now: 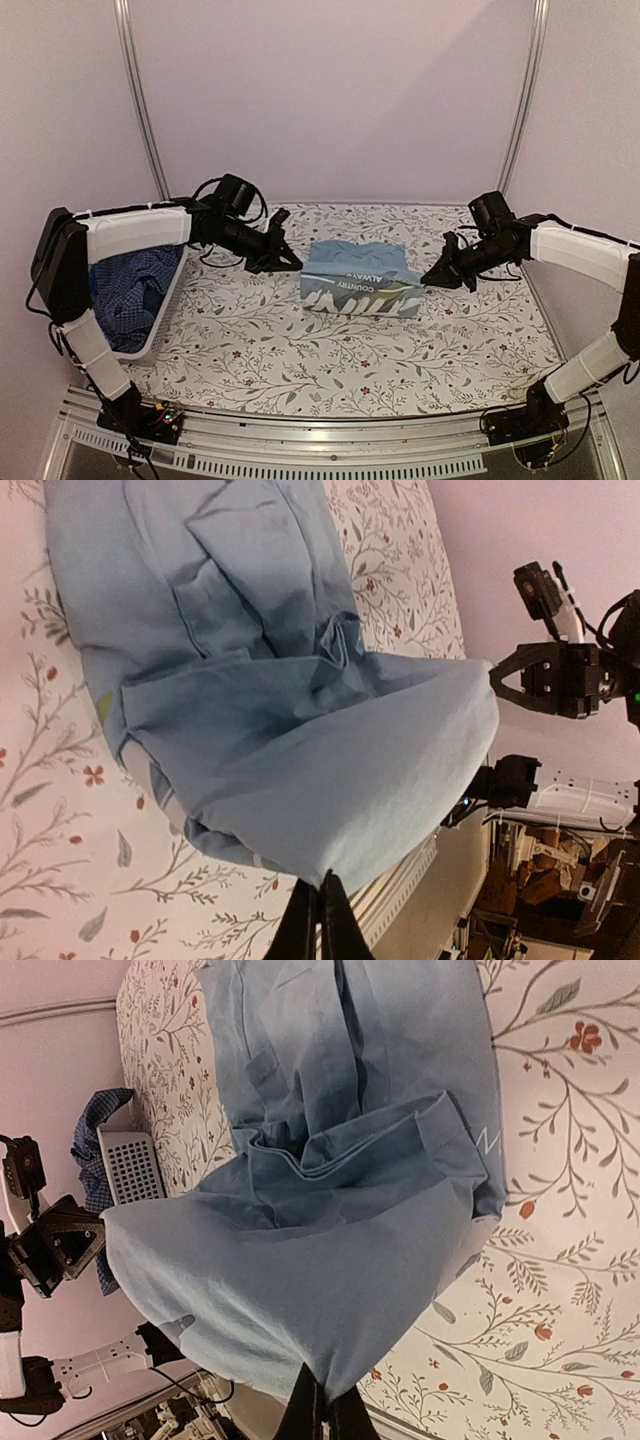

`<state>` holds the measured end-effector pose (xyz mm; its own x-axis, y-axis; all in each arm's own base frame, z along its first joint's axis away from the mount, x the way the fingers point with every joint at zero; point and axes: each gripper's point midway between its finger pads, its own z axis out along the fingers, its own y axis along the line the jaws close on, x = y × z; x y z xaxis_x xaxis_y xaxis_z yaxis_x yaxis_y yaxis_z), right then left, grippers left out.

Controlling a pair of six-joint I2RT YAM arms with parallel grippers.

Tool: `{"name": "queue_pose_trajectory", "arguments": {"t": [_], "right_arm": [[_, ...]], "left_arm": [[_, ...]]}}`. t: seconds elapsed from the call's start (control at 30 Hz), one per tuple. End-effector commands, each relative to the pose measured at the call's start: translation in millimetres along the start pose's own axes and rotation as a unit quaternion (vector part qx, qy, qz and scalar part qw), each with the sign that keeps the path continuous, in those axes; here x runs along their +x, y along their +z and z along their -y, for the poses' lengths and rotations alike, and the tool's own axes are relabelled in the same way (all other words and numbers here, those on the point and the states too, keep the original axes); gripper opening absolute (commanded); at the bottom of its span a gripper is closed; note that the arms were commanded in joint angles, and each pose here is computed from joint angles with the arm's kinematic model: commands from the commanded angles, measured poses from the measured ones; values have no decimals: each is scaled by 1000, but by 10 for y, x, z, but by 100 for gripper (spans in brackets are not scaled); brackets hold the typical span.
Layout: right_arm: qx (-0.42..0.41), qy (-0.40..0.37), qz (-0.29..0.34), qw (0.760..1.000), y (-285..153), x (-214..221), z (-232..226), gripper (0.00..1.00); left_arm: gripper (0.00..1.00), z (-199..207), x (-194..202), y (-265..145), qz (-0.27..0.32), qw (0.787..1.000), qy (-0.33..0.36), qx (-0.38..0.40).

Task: Fold and stack the mixed laundry pile
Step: Fold the 2/3-rectangle-folded T-shirt at the center of the board.

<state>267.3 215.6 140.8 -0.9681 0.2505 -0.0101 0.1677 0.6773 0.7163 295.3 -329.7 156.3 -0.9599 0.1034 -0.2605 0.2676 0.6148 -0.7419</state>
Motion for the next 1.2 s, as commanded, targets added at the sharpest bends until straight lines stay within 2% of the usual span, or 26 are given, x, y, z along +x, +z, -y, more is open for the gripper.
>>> {"name": "queue_pose_trajectory", "arguments": {"t": [0.0, 0.2, 0.3, 0.4, 0.53, 0.63, 0.77, 0.9, 1.03, 1.17], "right_arm": [[7, -32, 40, 999, -23, -670, -101, 0], [1, -82, 46, 996, 315, -1541, -250, 0], [21, -86, 34, 995, 643, -1816, -53, 0], [43, -81, 11, 996, 973, -1898, 250, 0], [58, -66, -14, 996, 1254, -1793, 608, 0], [58, -57, -32, 996, 1332, -1607, 722, 0], [46, -57, -57, 996, 1304, -1153, 674, 0], [29, -44, -58, 997, 988, -652, 568, 0], [20, -53, -31, 998, 659, -568, 359, 0], [24, -78, -21, 996, 533, -666, 224, 0]], "left_arm": [[0, -438, -556, 12, 17, 999, -33, -36], [0, -678, -1338, 318, 39, 998, -25, -37], [0, -929, -1499, 586, 35, 998, -37, -48], [0, -1204, -1485, 894, 20, 997, -56, -51], [0, -1355, -1284, 1147, -6, 997, -58, -58], [0, -1397, -957, 1216, -31, 995, -60, -67], [0, -1374, -475, 1067, -44, 994, -64, -81], [0, -1269, -139, 751, -36, 993, -60, -96], [0, -1103, -142, 497, -16, 994, -56, -90], [0, -940, -337, 414, -3, 996, -38, -84]]}}
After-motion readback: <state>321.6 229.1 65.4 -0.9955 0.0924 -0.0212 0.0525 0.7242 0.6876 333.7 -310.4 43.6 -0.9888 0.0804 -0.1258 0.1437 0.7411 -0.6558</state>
